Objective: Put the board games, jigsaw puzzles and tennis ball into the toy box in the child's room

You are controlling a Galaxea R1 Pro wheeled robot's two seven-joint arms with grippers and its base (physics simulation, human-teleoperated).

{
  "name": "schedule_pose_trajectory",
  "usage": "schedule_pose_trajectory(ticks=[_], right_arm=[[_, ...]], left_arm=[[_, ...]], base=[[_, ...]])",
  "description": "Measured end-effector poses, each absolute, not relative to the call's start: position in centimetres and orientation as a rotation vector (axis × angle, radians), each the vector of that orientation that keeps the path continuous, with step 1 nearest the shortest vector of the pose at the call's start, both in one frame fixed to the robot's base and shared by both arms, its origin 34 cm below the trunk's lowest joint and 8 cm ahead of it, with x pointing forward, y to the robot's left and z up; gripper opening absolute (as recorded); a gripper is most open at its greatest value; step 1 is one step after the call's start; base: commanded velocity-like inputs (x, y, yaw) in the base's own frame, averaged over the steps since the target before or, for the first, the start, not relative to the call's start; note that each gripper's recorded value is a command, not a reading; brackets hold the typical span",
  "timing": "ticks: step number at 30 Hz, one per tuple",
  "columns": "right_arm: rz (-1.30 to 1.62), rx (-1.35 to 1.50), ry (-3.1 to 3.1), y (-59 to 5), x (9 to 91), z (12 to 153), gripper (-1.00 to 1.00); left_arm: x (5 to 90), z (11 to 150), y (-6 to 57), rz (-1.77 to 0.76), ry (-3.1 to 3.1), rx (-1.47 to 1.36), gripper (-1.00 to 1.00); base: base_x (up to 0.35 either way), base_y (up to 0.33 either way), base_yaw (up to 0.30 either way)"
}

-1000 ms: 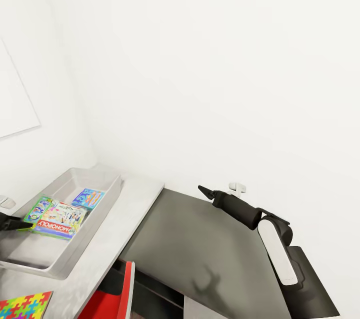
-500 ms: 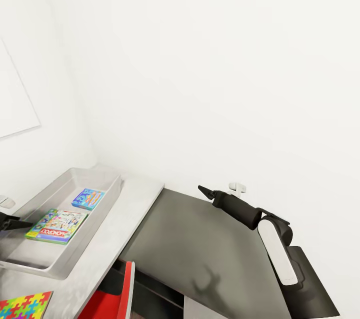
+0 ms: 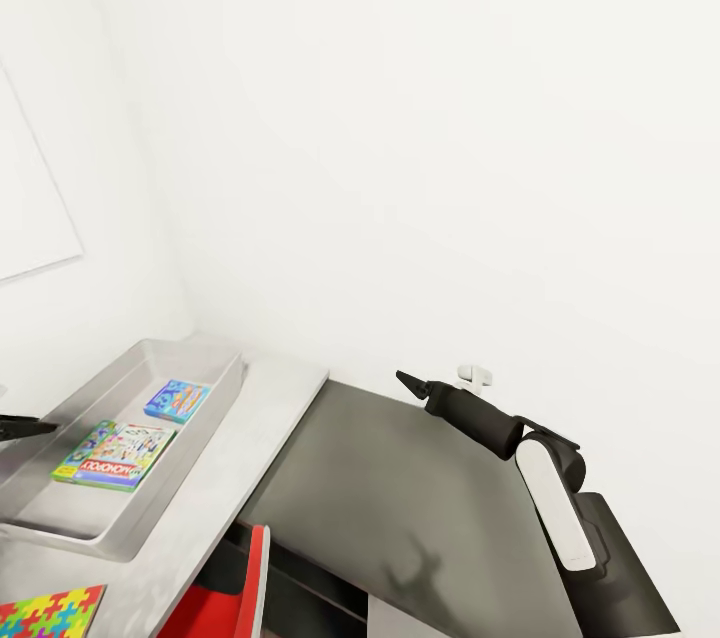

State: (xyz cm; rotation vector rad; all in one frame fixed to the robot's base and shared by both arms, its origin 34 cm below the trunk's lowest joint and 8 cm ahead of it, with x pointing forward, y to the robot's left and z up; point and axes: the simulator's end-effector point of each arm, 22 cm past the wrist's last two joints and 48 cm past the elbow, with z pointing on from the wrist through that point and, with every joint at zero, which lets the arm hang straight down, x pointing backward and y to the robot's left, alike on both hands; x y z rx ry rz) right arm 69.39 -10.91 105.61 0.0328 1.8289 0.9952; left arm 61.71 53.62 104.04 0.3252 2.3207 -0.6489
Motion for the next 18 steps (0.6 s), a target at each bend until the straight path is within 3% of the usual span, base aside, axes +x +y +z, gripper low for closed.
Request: schedule_pose_trajectory(ticks=[9,18], right_arm=[[1.050,-0.025,1.781,-10.3,68.5,107.3,1.00],[1.048,-0.059,1.763,-11.1,68.1,108.2,1.00]], left_arm=[[62.3,107.1,53.9,-0.731,2.209,0.187,1.00],[63.1,106.5,50.5,-0.968,2.080,0.075,1.00]], base=[[0.000,0.000,0.000],[0.000,0.000,0.000]])
